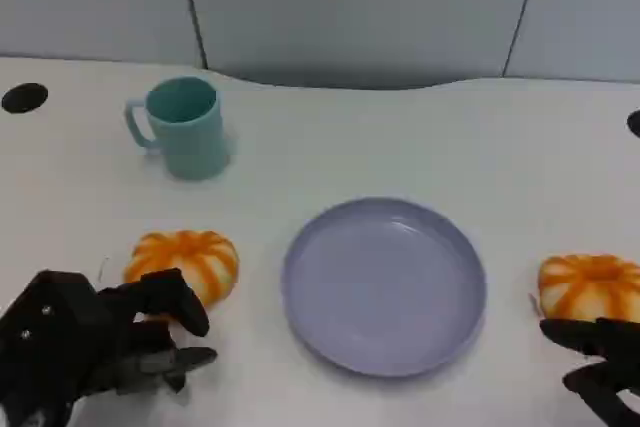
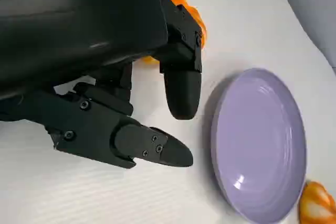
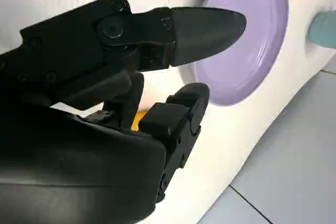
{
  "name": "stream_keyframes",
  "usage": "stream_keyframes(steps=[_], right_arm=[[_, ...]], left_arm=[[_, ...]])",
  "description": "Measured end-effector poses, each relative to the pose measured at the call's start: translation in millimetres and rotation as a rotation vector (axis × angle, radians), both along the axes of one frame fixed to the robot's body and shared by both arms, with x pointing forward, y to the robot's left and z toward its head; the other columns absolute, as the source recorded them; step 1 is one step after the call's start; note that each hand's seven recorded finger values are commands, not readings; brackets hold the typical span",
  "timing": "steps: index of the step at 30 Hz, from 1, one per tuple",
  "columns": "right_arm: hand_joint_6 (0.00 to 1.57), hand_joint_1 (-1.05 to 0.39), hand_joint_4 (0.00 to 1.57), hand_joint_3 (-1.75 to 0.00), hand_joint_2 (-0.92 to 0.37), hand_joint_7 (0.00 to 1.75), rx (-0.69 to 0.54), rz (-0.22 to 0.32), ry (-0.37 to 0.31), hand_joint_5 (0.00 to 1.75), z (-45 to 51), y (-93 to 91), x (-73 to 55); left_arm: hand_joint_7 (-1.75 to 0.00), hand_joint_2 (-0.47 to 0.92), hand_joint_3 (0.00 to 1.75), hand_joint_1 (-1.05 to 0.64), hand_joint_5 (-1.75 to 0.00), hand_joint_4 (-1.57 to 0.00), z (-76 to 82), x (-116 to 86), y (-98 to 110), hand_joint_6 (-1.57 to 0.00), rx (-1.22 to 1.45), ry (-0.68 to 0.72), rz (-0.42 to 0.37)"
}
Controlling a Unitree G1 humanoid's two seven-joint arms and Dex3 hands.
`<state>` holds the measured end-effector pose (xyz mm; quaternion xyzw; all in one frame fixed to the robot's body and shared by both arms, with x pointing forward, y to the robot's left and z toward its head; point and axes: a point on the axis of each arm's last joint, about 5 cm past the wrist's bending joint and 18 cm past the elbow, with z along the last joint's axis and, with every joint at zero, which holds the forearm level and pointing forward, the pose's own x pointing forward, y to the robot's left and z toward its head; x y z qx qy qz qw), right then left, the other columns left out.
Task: Grasp the bread from the table and place it into the plate.
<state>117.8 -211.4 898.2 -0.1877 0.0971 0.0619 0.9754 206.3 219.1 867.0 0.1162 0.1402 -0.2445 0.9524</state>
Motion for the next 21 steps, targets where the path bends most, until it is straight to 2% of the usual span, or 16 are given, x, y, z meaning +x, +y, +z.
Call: stream_keyframes(steps=[21], right_arm=[[0.76,-0.36,0.50,-0.39,-0.92,0.01,0.000,0.001,-0.001,0.85,0.0,0.0,-0.6]], left_arm=[[-1.75,0.92,0.07,-0.33,-1.75,-0.53,1.5,-1.3,-0.5,-0.36,0.009,-0.001,-0.002]])
